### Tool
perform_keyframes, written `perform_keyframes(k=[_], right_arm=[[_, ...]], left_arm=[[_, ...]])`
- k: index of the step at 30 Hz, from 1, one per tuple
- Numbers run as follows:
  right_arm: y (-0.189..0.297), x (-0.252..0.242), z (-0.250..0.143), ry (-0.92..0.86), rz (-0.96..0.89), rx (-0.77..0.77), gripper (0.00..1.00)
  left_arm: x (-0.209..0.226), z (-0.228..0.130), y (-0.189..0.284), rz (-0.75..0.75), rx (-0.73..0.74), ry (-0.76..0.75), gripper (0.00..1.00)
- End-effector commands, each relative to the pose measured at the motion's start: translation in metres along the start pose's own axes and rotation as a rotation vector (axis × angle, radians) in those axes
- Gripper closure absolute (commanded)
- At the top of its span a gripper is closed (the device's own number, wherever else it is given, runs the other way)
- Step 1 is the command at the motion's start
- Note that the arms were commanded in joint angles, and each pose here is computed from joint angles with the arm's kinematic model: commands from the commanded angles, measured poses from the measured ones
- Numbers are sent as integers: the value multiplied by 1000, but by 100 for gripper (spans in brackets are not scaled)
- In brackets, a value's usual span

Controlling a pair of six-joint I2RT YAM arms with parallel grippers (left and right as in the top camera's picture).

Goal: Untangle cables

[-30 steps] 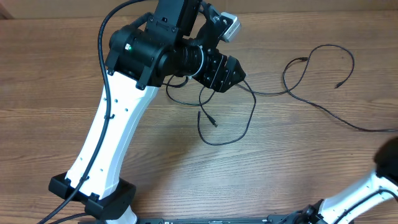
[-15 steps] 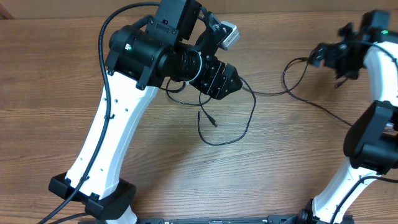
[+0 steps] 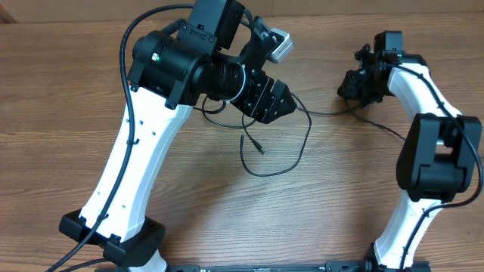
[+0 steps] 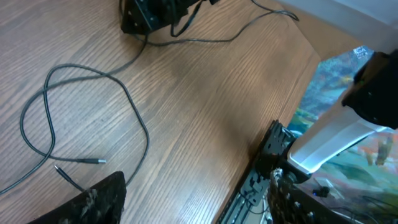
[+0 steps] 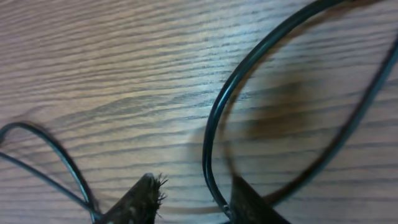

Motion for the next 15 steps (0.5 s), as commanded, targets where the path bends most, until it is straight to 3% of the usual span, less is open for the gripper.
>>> perform_keyframes(k=[1, 3, 5, 6, 8, 15], right_arm=[[-15, -6, -4, -23, -16, 24, 60], [-16, -6, -4, -23, -15, 22, 61], [-17, -6, -2, -21, -12, 14, 82], [-17, -6, -2, -20, -11, 12, 83], [-19, -6, -1, -20, -11, 12, 96], [-4, -4, 27, -35, 16, -75, 96]], left_arm=[[-7, 1, 2, -23, -5, -44, 27], [-7, 1, 2, -22, -8, -47, 27], [-7, 2, 2, -21, -10, -48, 27], [-7, 2, 2, -21, -10, -48, 27], [-7, 1, 2, -22, -9, -48, 27], [-7, 1, 2, -22, -7, -46, 27]])
Point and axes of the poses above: each gripper's point midway between its finger pads, its own y axis back along the fingers, its own x axis along the line the jaws close on, z = x × y, the point moved 4 cm from there along y, back along the fingers, and after that the axes turned 13 degrees about -y, right-handed, at the moved point
